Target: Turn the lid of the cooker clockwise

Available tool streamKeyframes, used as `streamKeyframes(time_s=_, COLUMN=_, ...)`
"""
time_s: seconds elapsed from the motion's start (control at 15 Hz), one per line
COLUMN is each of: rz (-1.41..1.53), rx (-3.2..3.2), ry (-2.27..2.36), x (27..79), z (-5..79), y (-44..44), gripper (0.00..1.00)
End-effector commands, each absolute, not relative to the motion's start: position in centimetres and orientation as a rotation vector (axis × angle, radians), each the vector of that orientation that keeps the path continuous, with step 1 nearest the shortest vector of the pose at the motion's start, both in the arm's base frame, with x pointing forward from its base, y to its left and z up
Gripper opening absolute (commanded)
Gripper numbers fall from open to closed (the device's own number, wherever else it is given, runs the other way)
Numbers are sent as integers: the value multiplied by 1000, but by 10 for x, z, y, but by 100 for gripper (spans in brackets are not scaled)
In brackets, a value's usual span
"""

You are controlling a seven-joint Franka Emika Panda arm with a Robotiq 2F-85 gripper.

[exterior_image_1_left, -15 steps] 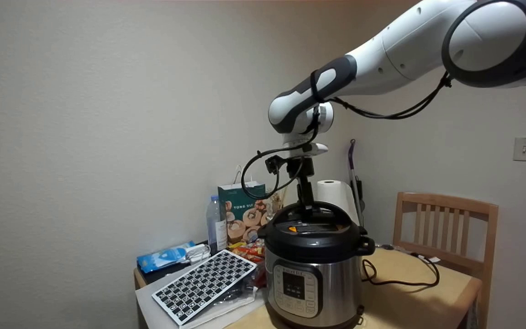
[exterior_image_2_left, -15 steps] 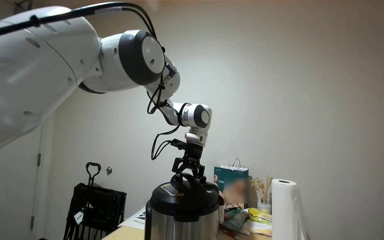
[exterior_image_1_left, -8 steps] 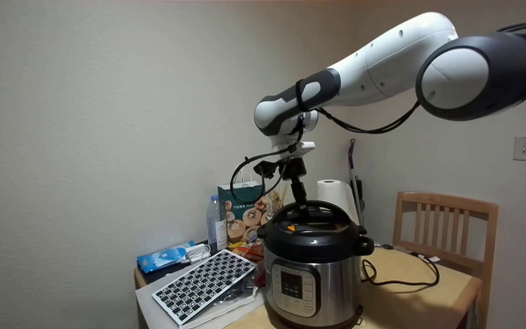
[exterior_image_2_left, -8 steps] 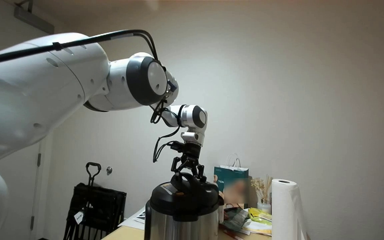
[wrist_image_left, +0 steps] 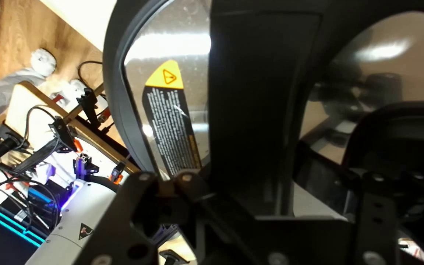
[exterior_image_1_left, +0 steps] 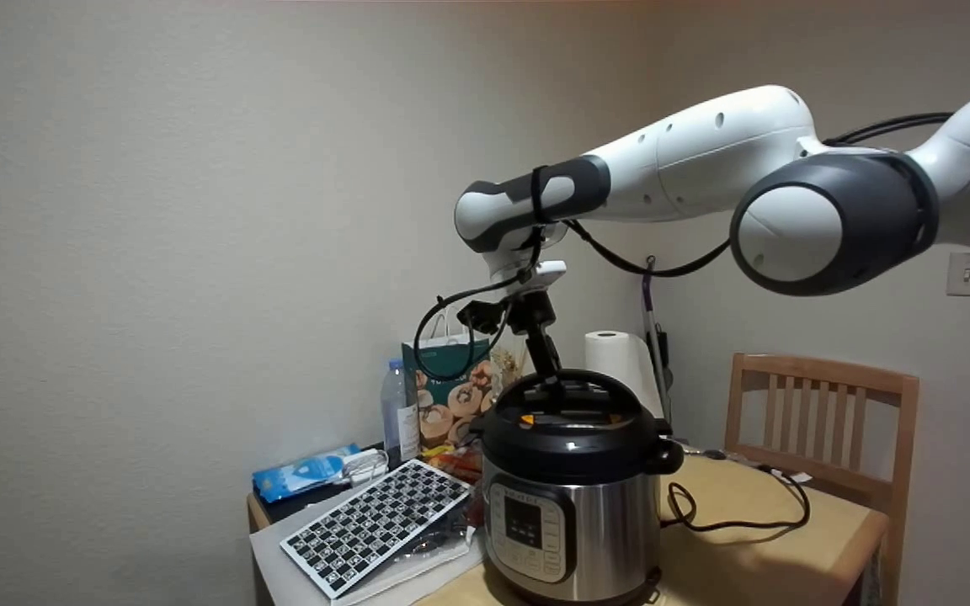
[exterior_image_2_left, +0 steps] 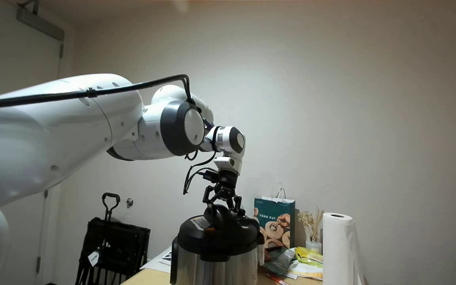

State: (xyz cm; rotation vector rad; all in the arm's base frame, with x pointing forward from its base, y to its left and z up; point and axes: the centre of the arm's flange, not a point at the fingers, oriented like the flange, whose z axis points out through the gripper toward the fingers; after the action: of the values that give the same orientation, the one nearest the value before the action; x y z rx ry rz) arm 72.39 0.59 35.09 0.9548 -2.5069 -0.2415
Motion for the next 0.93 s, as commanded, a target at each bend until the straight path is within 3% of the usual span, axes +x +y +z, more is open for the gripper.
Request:
streamKeyframes(time_s=0.0, rz=-403, rx=963, ry=-2399, x=748, z=303, y=13, gripper=23)
streamKeyframes(time_s=0.13, rz=-240, rx=964, ry=-2492, x=725, z=351, y=8, gripper=23)
streamKeyframes(time_s=0.27, rz=-220, rx=964, ry=-2492, x=726, z=352, y=9, gripper=73)
streamKeyframes(time_s=0.33, rz=-199, rx=966, ry=-2492, x=719, z=360, y=9, gripper=75)
streamKeyframes(time_s=0.6, rz=-131, rx=917, ry=-2438, x=683, z=396, y=10, gripper=98)
streamKeyframes(time_s=0.87, rz=-63, rx=864, ry=-2432, x=652, z=434, y=9, gripper=100)
